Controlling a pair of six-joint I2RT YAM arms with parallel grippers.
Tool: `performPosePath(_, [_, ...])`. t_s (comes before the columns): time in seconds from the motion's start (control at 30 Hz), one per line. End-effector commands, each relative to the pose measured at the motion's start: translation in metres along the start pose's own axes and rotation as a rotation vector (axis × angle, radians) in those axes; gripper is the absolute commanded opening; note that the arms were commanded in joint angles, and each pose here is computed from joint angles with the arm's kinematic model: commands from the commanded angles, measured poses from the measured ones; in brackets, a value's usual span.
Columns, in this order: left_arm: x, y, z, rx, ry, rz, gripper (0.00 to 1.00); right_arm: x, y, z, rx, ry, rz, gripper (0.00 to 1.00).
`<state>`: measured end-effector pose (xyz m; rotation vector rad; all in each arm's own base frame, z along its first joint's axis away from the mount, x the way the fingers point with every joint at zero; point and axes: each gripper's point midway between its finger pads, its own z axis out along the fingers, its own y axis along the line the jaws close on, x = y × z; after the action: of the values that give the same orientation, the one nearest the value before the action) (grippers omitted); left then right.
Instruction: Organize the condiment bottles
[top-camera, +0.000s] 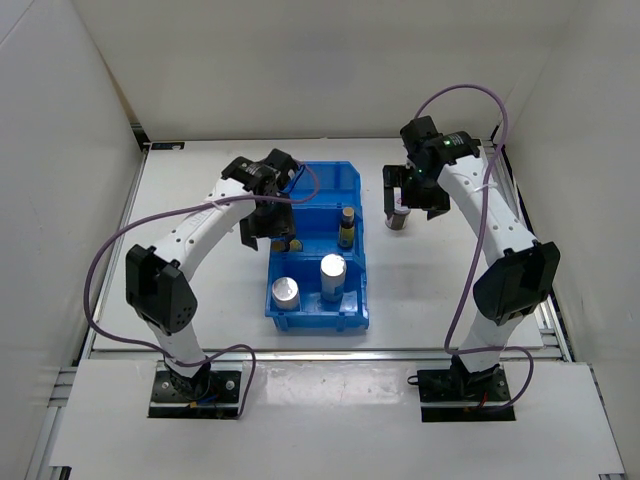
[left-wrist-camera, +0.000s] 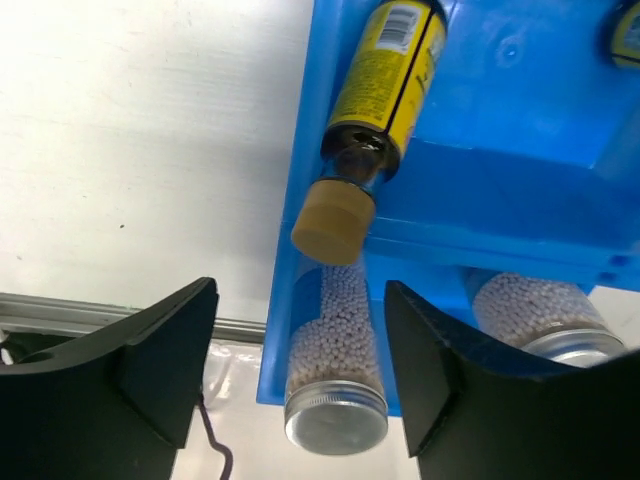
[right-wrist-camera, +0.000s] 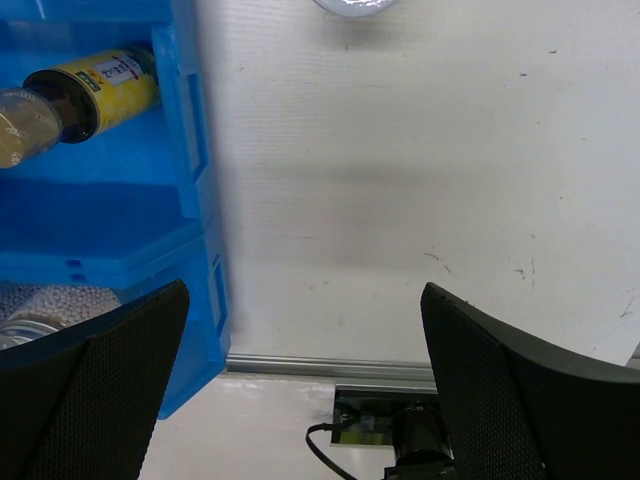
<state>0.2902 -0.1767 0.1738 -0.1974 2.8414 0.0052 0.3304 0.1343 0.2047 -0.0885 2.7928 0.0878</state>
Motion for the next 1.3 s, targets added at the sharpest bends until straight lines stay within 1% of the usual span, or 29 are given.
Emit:
performPosePath(0.0, [0.004, 0.000, -0.012, 0.053, -0.037, -0.023, 0.77, -0.003, 0.004, -0.008, -0.030, -0.037, 0.004, 1.00])
performPosePath(0.03, [0.005, -0.001, -0.009, 0.052, -0.036, -0.023, 0.77, -0.003, 0.004, -0.006, -0.030, -0.037, 0.004, 1.00])
performPosePath(0.13, [0.004, -0.002, -0.004, 0.065, -0.051, -0.026, 0.71, -0.004, 0.004, -0.009, -0.032, -0.045, 0.004, 1.00])
performPosePath(0.23, [0.006, 0.000, -0.003, 0.053, -0.070, -0.030, 0.71, -0.004, 0.003, -0.012, -0.035, -0.054, -0.005, 1.00])
performPosePath(0.37, [0.002, 0.000, 0.001, 0.051, -0.101, -0.045, 0.67, -0.004, 0.003, -0.012, -0.035, -0.054, -0.005, 1.00])
performPosePath(0.57, [-0.006, -0.006, 0.009, 0.068, -0.138, -0.053, 0.65, -0.003, 0.004, -0.013, -0.043, -0.052, -0.014, 1.00])
performPosePath(0.77, [-0.008, -0.010, 0.017, 0.070, -0.140, -0.054, 0.54, -0.004, 0.002, -0.012, -0.034, -0.055, -0.023, 1.00])
performPosePath(0.93, [-0.007, -0.011, 0.020, 0.072, -0.127, -0.051, 0.40, -0.004, 0.002, -0.016, -0.037, -0.063, -0.023, 1.00])
performPosePath(1.0, [-0.007, -0.011, 0.020, 0.071, -0.128, -0.042, 0.36, -0.002, 0.002, -0.014, -0.034, -0.055, -0.023, 1.00])
performPosePath(1.03, [-0.009, -0.012, 0.018, 0.078, -0.136, -0.044, 0.33, -0.002, 0.002, -0.014, -0.034, -0.055, -0.023, 1.00])
performPosePath(1.1, [-0.009, -0.012, 0.018, 0.077, -0.136, -0.035, 0.31, -0.002, 0.002, -0.014, -0.034, -0.055, -0.023, 1.00])
performPosePath(1.23, [-0.014, -0.014, 0.013, 0.089, -0.152, -0.028, 0.23, 0.000, 0.001, -0.011, -0.032, -0.046, -0.024, 1.00])
performPosePath(1.27, [-0.017, -0.015, 0.010, 0.095, -0.160, -0.021, 0.23, 0.000, 0.001, -0.015, -0.034, -0.054, -0.023, 1.00])
